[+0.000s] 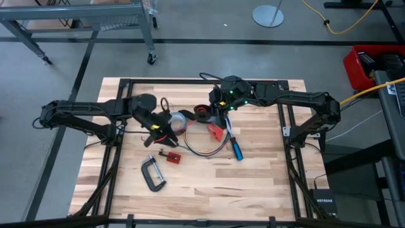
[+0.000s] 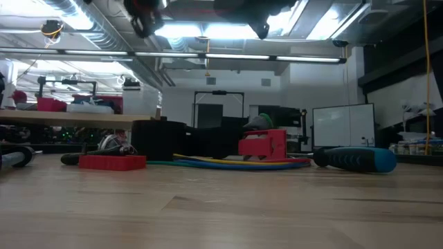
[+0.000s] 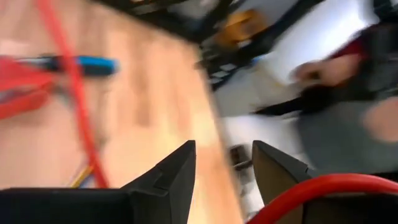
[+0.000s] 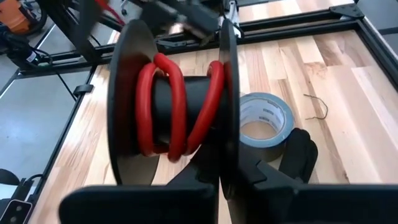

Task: Coil cords
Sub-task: Coil the red wire cable onto the black spool

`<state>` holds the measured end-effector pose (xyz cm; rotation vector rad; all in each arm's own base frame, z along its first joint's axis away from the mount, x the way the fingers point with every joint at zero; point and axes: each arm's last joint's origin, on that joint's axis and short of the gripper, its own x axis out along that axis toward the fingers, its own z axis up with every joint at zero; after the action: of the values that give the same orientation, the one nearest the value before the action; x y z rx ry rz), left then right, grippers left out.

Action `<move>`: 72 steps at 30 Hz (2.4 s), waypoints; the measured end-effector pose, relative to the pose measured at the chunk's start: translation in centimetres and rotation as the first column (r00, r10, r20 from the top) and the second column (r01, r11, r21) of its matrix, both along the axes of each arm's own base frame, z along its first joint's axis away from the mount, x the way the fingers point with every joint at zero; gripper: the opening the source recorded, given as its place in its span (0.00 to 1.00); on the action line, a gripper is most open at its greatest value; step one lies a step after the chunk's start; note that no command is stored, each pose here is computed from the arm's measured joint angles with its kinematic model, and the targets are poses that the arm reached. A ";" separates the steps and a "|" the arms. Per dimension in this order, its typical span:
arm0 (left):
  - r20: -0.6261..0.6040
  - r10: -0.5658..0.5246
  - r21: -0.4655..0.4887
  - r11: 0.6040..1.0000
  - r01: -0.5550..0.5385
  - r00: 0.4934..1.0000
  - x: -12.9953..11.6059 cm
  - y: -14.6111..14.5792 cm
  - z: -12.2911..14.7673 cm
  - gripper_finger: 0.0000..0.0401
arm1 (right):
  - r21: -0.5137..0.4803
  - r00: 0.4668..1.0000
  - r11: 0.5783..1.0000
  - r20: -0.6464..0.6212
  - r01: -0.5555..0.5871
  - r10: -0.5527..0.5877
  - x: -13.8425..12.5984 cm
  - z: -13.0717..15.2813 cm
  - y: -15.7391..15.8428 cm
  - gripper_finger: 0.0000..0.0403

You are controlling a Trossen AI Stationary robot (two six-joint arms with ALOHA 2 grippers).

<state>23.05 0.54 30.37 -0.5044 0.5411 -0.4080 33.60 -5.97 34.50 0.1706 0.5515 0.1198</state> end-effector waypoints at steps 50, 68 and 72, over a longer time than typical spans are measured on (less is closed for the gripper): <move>0.212 0.442 0.405 0.772 -0.490 0.872 1.2 -0.1 0.3 0.37 | -0.044 0.896 0.994 -0.431 0.103 -0.112 -2.9 -3.0 0.2 0.02; 0.412 0.382 0.386 0.749 -0.539 0.827 5.2 -0.1 -0.1 0.37 | 0.175 0.968 0.967 -0.140 -0.184 0.209 -1.2 -1.3 0.9 0.02; 0.454 0.361 0.351 0.768 -0.536 0.814 5.3 -0.2 0.4 0.37 | 0.139 0.971 0.969 -0.100 -0.205 0.219 -1.0 -1.0 0.9 0.02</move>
<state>28.37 0.37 30.81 -0.0714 0.1253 0.1143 32.60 -5.10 33.49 0.2436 0.6764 0.3563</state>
